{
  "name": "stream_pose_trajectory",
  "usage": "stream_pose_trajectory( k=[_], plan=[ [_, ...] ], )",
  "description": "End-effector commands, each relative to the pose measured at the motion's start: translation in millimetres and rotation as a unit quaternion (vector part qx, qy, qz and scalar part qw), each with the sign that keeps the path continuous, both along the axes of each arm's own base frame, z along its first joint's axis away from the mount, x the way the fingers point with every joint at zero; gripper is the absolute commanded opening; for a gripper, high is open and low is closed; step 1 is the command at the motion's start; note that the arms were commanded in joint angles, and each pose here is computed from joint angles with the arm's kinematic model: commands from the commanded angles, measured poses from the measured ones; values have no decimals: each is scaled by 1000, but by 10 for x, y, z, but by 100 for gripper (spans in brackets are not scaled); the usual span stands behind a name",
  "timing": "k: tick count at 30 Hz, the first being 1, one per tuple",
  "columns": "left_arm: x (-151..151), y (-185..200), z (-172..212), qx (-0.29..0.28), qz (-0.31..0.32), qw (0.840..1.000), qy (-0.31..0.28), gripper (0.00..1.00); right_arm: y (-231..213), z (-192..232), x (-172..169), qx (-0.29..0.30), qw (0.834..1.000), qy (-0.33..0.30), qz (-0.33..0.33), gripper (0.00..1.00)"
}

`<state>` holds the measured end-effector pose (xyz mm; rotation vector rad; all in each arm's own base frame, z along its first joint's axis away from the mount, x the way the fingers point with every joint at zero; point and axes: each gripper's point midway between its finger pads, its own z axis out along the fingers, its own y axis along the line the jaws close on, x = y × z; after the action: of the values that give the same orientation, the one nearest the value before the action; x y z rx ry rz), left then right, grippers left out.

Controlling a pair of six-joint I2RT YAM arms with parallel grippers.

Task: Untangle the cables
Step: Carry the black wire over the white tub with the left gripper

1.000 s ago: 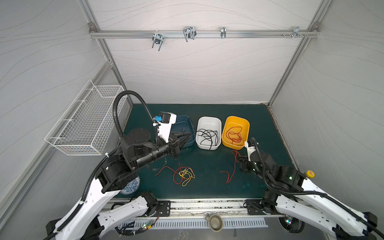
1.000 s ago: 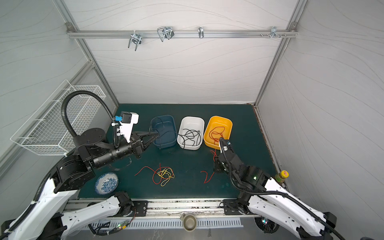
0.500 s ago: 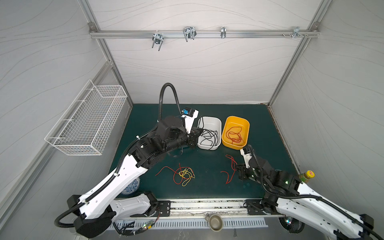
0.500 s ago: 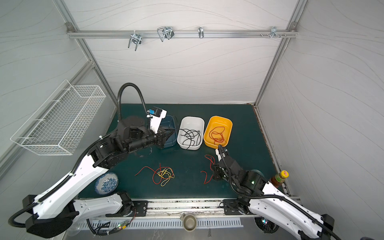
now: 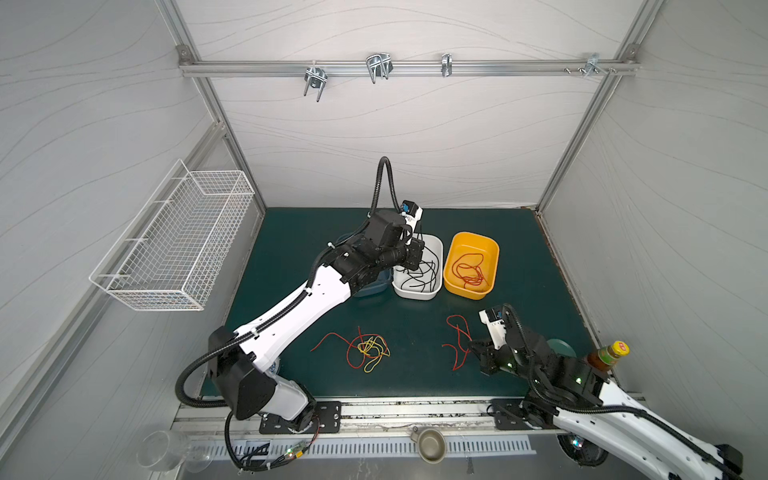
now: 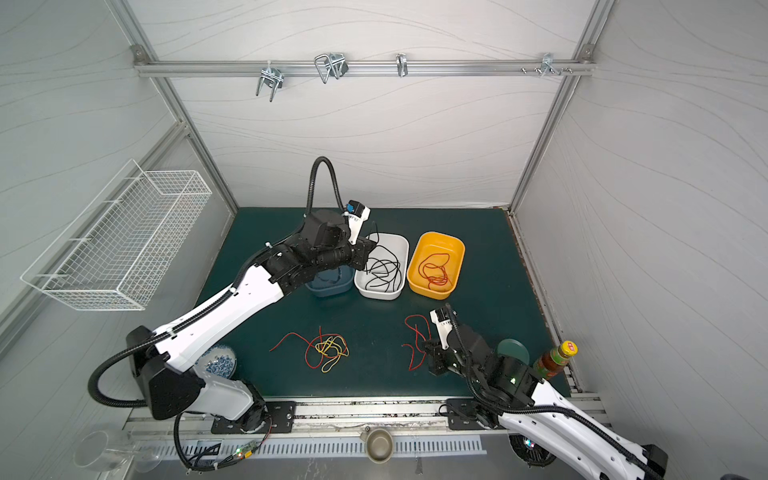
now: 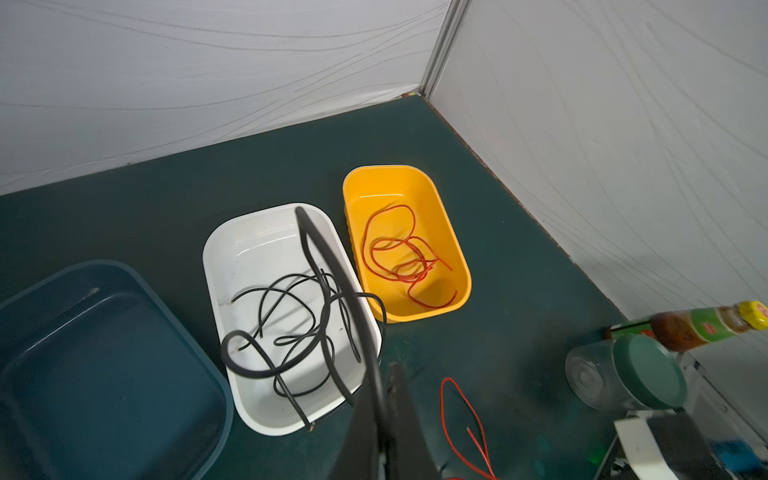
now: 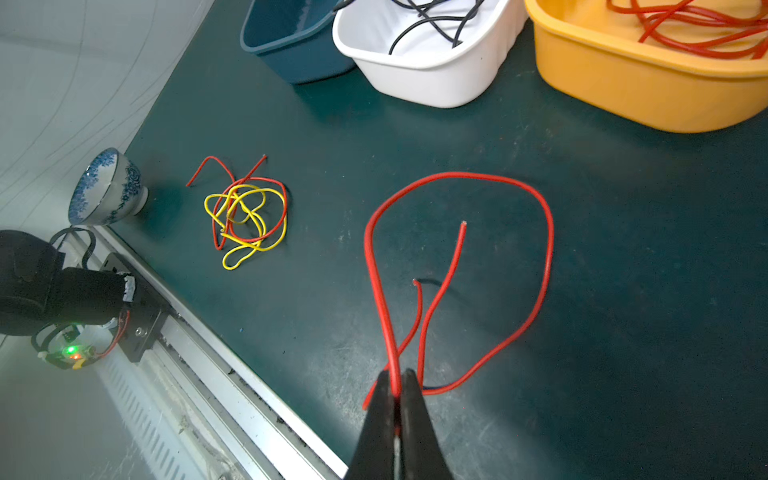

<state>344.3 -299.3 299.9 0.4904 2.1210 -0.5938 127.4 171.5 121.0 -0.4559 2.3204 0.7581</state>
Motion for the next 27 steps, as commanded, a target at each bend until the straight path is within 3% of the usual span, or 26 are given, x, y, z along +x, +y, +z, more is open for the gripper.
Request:
stream_pose_trajectory(
  k=[1, 14, 27],
  plan=[
    [268, -82, 193, -15, 12, 999, -39, 0, 89, 77, -10, 26, 999, -18, 22, 0],
    [789, -354, -644, 63, 27, 998, 9, 0, 108, 68, -56, 60, 997, -43, 38, 0],
    [815, -355, -1398, 105, 34, 991, 71, 0, 173, 62, -126, 55, 994, -66, 63, 0]
  ],
)
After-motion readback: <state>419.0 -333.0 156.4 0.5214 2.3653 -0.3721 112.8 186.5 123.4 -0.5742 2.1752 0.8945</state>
